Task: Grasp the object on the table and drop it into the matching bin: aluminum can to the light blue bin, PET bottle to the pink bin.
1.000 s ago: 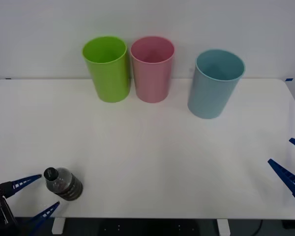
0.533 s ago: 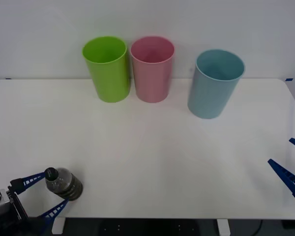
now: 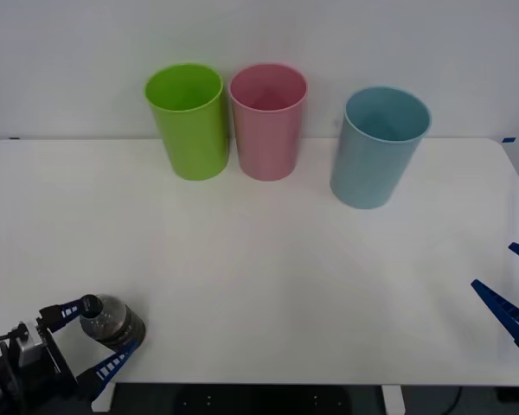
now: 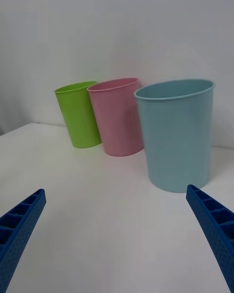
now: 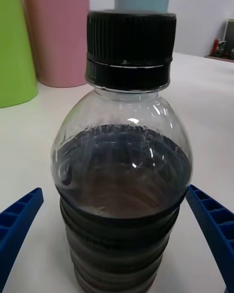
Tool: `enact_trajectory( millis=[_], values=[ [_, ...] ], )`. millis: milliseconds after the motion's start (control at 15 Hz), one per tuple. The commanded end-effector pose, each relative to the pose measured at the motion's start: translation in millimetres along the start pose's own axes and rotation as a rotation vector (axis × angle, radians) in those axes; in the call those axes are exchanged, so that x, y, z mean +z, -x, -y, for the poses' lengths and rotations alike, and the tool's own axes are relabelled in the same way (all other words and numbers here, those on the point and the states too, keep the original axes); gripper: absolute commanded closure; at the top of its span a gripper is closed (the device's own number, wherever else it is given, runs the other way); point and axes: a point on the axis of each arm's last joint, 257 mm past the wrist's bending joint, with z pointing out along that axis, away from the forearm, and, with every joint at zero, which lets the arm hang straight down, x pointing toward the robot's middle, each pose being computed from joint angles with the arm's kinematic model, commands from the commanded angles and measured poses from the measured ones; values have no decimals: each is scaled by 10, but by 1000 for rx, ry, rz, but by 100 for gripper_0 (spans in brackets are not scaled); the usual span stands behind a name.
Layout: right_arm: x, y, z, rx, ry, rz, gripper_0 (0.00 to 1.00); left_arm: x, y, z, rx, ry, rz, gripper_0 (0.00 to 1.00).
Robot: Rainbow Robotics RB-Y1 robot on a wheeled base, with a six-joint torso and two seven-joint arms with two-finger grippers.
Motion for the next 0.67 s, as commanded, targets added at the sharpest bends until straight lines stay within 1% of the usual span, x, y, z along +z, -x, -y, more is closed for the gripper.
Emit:
enact_trajectory(
  millis=[67,533,600,667],
  values=[
    [0,0,0,0,0,0,0,89,-3,9,0,-4,3,0],
    [0,0,0,0,0,0,0,135,-9,-1,-6,-4,6,0],
    [0,0,0,0,0,0,0,140,-4,-5,-5,-4,8,6],
    [0,0,0,0,0,0,0,140,0,-6,-3,-3,9,48]
  ],
)
